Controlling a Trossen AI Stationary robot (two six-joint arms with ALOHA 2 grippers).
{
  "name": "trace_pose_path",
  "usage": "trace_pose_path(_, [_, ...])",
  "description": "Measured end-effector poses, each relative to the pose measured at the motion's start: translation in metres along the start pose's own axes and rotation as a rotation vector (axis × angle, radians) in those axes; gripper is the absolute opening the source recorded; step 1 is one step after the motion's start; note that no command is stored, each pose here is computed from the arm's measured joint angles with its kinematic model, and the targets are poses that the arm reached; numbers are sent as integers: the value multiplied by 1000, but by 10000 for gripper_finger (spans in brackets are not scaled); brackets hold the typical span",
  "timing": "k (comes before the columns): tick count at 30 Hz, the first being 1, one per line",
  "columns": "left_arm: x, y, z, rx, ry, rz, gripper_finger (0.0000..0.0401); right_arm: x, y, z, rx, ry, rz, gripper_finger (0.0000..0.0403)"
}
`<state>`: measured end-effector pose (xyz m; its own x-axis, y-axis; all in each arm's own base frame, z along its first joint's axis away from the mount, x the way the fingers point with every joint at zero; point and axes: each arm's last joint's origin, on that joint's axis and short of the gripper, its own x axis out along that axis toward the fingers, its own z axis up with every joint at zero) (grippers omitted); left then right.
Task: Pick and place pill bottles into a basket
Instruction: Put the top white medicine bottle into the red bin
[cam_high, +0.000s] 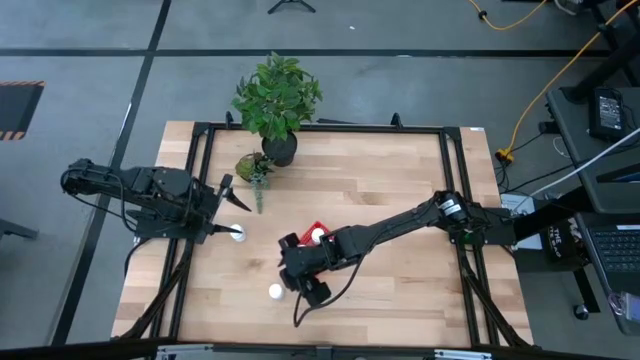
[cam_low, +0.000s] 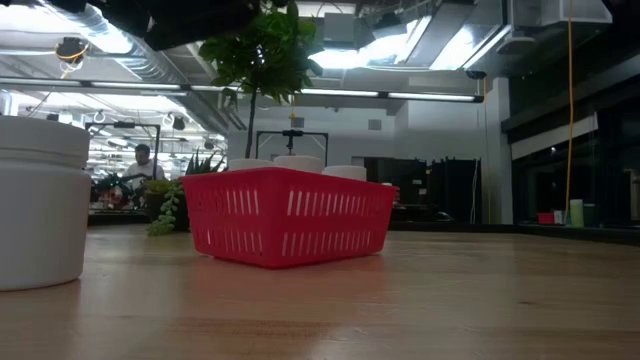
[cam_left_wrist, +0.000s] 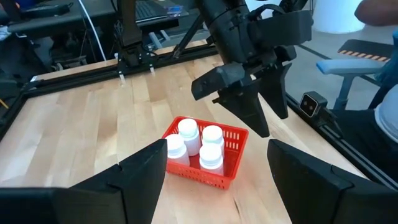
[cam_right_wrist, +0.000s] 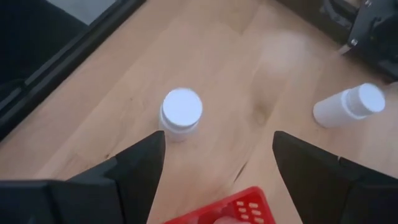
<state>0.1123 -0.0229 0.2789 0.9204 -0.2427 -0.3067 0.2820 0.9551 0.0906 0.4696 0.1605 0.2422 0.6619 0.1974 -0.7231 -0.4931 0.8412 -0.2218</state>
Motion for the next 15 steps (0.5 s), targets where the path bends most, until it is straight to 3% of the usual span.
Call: trace_pose_path(15, [0, 0, 0, 0, 0, -1, 271, 13, 0, -2, 0, -26, -9, 299])
